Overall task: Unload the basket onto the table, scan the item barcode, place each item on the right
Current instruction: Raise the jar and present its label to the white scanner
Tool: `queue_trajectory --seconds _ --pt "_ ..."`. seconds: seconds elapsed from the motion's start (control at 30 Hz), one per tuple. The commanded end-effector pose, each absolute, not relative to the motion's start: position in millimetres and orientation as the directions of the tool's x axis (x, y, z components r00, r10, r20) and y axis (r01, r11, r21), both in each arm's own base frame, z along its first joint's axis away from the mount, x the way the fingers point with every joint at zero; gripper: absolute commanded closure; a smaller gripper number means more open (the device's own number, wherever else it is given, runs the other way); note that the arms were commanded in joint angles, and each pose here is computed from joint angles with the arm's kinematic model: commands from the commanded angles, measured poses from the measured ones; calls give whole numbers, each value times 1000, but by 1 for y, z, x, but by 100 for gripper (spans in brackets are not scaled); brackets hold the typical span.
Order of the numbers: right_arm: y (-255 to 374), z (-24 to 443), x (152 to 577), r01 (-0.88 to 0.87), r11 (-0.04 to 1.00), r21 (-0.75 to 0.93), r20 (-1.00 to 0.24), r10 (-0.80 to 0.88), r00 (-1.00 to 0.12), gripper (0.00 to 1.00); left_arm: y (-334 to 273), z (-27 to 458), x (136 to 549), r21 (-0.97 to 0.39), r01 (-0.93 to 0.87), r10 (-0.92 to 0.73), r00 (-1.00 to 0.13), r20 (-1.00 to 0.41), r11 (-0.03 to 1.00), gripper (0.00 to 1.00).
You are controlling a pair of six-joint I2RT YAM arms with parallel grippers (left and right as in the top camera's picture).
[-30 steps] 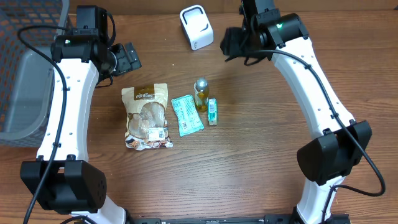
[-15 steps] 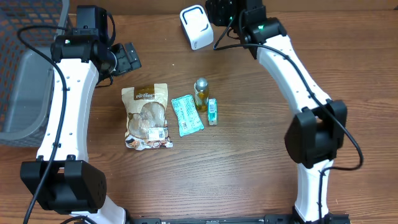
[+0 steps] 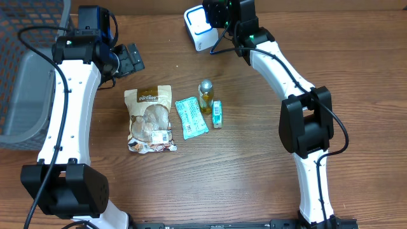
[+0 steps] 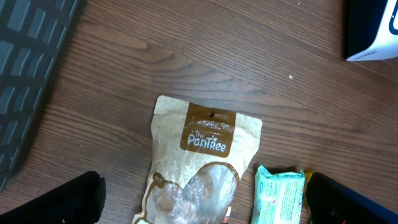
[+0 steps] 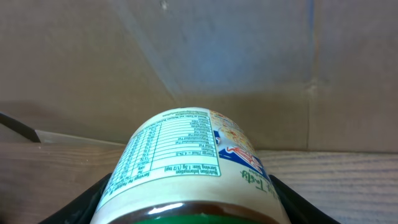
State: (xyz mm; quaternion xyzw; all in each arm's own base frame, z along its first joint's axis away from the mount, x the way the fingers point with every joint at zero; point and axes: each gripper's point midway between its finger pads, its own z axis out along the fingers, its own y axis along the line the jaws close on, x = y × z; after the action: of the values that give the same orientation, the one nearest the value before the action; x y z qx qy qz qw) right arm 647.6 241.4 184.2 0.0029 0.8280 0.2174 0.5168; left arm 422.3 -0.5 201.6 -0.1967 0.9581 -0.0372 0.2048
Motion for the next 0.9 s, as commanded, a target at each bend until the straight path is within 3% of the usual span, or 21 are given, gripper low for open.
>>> queue_trajectory --seconds 0.0,0.3,0.87 --pt "253 207 650 -261 894 365 -882 243 -403 96 -1 213 424 -159 -345 -380 -832 -404 925 0" --pt "267 189 659 -293 882 370 -895 255 -365 96 -1 213 424 -159 -345 -380 -832 -404 925 0" --pt "284 150 659 -336 859 387 -881 237 -409 96 -1 213 424 -159 -345 -380 -832 -404 925 0"
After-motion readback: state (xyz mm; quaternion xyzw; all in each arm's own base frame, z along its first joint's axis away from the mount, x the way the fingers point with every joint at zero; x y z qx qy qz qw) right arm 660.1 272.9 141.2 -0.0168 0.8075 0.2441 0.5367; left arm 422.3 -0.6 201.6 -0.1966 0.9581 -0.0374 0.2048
